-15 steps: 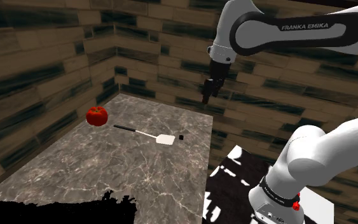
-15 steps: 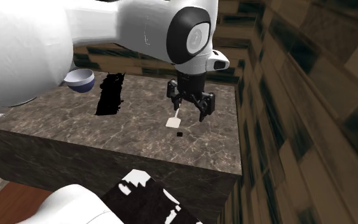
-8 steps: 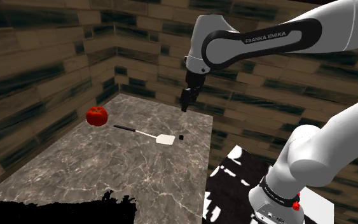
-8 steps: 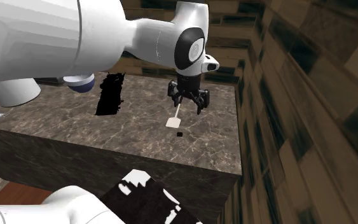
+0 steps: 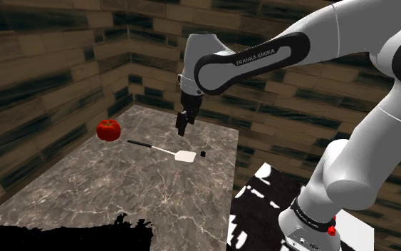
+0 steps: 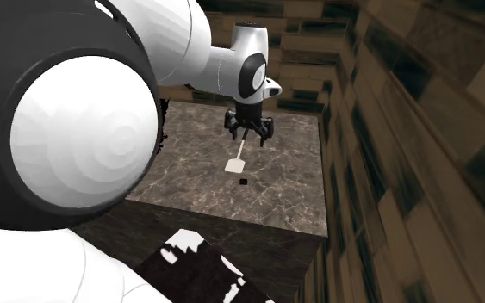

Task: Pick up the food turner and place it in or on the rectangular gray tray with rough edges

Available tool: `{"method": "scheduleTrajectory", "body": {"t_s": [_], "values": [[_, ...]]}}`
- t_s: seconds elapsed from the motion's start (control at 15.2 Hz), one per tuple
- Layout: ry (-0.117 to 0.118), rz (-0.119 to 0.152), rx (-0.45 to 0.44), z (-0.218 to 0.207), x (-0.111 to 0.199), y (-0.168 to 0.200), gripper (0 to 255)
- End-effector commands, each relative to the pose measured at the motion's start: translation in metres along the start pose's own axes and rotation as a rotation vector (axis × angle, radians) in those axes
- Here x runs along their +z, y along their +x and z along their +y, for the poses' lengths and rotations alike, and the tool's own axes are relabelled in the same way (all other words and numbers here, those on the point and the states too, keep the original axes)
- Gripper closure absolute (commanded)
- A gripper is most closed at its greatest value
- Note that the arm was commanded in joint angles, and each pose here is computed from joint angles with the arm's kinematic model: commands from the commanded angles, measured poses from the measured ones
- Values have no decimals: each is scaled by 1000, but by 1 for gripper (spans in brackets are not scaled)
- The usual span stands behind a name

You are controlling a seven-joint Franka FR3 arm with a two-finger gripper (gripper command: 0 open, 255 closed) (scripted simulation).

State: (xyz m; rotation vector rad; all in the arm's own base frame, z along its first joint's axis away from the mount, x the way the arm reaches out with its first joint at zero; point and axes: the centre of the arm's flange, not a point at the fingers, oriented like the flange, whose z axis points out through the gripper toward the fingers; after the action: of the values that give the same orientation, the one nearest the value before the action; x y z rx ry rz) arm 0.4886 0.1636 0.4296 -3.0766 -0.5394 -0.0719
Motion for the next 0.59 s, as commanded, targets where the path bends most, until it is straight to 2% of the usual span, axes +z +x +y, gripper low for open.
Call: {"method": "scheduleTrajectory", "body": {"t_s": [0.0, 0.4, 0.53], "values": [[0, 5, -32, -13, 13, 20, 0], [-1, 17, -127, -52, 54, 75, 0], [-1, 17, -131, -53, 61, 77, 0]]}}
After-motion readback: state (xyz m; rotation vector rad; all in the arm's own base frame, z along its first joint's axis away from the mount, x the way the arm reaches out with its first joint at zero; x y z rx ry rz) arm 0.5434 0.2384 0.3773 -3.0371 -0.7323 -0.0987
